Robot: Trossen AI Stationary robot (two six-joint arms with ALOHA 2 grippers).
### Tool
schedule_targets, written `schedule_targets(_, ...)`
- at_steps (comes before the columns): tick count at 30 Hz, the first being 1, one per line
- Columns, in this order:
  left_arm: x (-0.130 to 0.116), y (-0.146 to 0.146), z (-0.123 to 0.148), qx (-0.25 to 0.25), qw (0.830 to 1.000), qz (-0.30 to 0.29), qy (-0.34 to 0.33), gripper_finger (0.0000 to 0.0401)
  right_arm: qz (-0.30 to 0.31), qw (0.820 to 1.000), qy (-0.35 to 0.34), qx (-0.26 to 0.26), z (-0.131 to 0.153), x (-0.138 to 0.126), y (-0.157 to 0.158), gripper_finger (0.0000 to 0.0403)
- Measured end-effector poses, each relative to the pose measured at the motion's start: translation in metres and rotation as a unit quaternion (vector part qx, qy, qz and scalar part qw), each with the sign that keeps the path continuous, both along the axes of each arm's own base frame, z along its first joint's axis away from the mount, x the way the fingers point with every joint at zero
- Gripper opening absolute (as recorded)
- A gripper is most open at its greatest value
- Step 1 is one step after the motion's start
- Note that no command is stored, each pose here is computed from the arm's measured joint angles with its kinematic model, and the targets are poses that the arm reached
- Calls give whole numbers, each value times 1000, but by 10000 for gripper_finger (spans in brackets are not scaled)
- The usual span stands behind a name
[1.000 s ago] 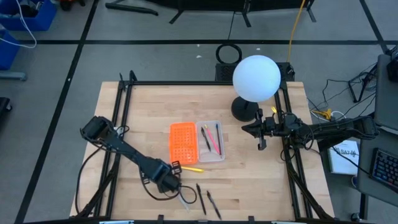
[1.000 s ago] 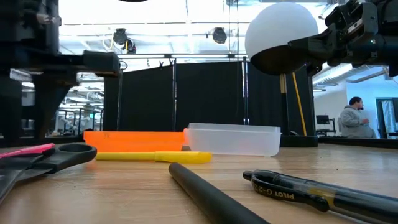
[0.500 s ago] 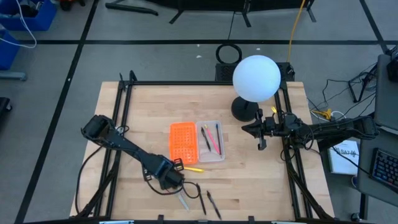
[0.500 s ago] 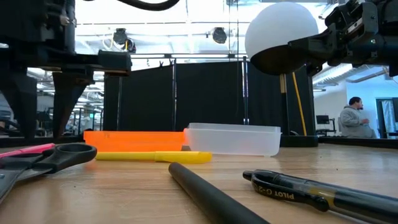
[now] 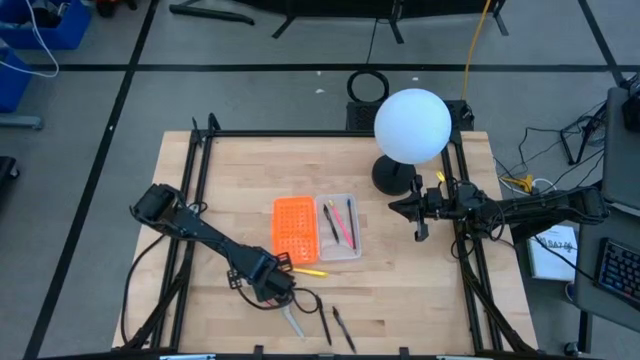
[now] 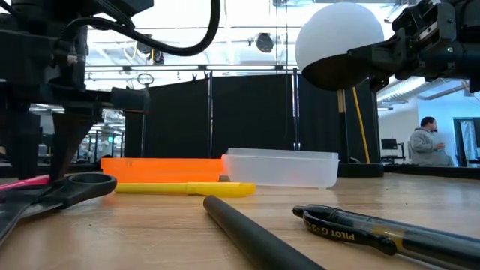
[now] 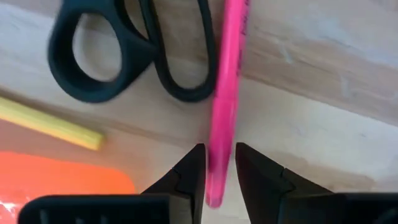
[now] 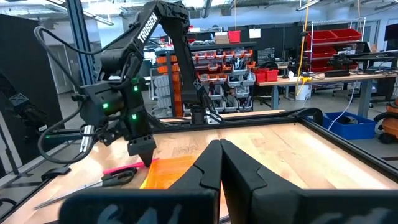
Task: Pick & place school supplies into a supply box
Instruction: Put the pink pen into the supply box
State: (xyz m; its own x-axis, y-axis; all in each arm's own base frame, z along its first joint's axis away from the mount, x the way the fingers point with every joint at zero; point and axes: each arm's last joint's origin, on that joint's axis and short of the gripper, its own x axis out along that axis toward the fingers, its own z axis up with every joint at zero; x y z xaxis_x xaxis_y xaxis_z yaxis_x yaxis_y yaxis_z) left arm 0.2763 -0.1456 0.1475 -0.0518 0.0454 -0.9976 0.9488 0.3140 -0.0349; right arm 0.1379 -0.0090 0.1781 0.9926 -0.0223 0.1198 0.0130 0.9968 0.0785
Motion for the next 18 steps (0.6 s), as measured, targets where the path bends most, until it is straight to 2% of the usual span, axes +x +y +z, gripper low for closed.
schedule_targets(5, -1, -3, -9, -14, 999, -29, -32, 93, 0, 1000, 0, 0, 0, 0, 0, 0)
schedule_targets(11, -10, -3, -19, -14, 999, -45, -23, 91, 0, 1000, 0, 0, 0, 0, 0, 0)
schedule_targets(16, -13, -8, -18, -7, 999, -45, -19, 42, 0, 1000, 0, 0, 0, 0, 0, 0)
schedule_targets(18, -12, -10, -17, -6, 999, -45, -20, 41, 0, 1000, 0, 0, 0, 0, 0, 0)
